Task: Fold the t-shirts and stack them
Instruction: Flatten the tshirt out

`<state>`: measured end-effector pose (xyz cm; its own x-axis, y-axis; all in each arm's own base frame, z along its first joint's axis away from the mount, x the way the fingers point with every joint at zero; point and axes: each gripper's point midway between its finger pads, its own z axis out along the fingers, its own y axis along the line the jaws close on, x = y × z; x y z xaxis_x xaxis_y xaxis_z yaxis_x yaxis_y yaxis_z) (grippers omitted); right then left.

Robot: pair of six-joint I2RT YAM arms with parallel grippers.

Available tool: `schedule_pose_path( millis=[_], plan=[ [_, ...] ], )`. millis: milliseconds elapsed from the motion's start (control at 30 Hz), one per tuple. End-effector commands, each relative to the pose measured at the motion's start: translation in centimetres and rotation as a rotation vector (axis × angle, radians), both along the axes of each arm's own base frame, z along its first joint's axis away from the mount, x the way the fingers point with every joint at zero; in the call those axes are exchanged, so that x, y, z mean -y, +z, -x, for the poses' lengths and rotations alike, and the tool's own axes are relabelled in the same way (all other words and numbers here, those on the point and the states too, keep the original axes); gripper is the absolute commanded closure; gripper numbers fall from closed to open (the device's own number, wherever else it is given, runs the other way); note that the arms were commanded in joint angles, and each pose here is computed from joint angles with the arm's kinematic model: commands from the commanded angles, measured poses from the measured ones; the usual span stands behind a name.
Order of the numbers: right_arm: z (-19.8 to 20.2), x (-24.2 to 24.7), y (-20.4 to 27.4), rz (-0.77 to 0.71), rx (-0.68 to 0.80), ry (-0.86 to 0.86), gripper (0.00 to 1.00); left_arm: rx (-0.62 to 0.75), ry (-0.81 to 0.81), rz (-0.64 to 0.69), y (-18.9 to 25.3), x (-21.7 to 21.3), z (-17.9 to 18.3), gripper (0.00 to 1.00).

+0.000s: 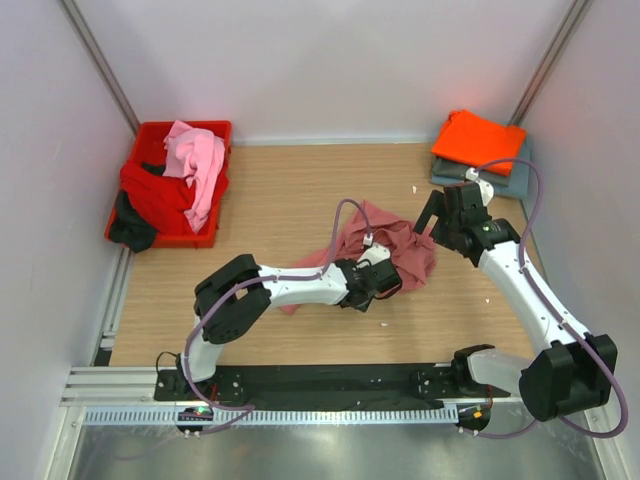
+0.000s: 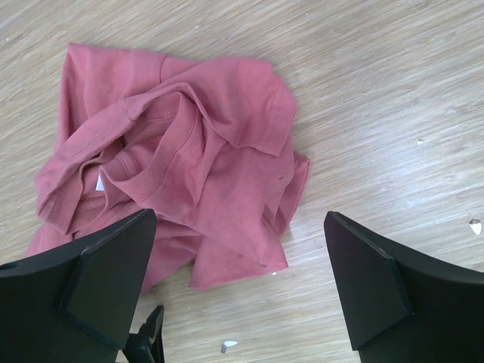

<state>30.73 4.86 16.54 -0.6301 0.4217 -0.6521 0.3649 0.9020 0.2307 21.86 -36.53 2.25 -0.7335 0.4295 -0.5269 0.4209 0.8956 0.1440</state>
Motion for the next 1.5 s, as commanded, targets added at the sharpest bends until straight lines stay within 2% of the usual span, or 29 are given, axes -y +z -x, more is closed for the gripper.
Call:
schedule_pose_path(
  millis=[0, 267, 433, 467, 500, 533, 667, 867, 967, 1033, 1133, 1233, 1300, 1333, 1367, 1467],
  plan=[
    [-0.2, -0.1, 0.9, -0.001, 0.036, 0.014, 0.0, 0.074, 0.017, -0.07, 0.1, -0.9, -1.5, 0.5],
    [-0.4, -0.4, 0.2, -0.005, 0.02, 0.028, 0.0, 0.067, 0.011, -0.106, -1.1, -1.2, -1.9, 0.51],
    [-0.5, -0.5, -0.2, -0.008, 0.012, 0.033, 0.0, 0.051, 0.014, -0.111, -2.4, -1.5, -2.1, 0.59],
    [-0.5, -0.6, -0.3, -0.008, 0.008, 0.038, 0.0, 0.058, 0.015, -0.103, -2.4, -1.4, -2.2, 0.63],
    [-0.5, -0.6, -0.2, -0.01, 0.012, 0.037, 0.0, 0.059, 0.018, -0.111, -2.7, -1.8, -2.2, 0.71],
    [-0.5, -0.7, -0.3, -0.014, 0.012, 0.041, 0.0, 0.067, 0.016, -0.101, -2.5, -1.8, -2.3, 0.73],
    [-0.5, -0.8, -0.6, -0.022, 0.006, 0.049, 0.0, 0.088, 0.016, -0.088, -2.1, -2.2, -2.8, 1.0],
    [-0.4, -0.6, 0.0, -0.018, 0.02, 0.035, 0.0, 0.119, -0.001, -0.053, 0.8, -2.7, -2.7, 1.0],
    [-0.2, -0.3, 0.2, -0.018, 0.026, 0.015, 0.0, 0.137, -0.002, -0.006, 4.5, -3.4, -2.3, 1.0],
    [0.0, 0.1, 0.4, -0.007, 0.031, -0.011, 0.0, 0.165, -0.002, 0.066, 8.6, -3.8, -2.1, 1.0],
    [0.7, 0.6, 0.0, -0.003, 0.02, -0.039, 0.0, 0.194, 0.007, 0.134, 13.5, -5.6, -2.1, 1.0],
    [1.6, 0.4, -1.7, -0.037, -0.017, -0.058, 0.0, 0.203, 0.066, 0.178, 16.4, -9.0, -3.0, 1.0],
    [2.5, 1.1, -3.8, -0.081, -0.052, -0.118, 0.0, 0.178, 0.088, 0.183, 16.4, -11.0, -2.9, 1.0],
    [2.9, 0.7, -4.6, -0.14, -0.069, -0.111, 0.01, 0.193, 0.128, 0.21, 17.5, -12.7, -3.4, 1.0],
    [3.0, 1.9, -5.3, -0.187, -0.07, -0.171, 0.02, 0.175, 0.14, 0.202, 16.7, -13.7, -3.2, 1.0],
    [4.3, 2.2, -8.6, -0.32, -0.118, -0.203, 0.14, 0.183, 0.203, 0.209, 16.8, -17.0, -3.1, 1.0]
  ],
)
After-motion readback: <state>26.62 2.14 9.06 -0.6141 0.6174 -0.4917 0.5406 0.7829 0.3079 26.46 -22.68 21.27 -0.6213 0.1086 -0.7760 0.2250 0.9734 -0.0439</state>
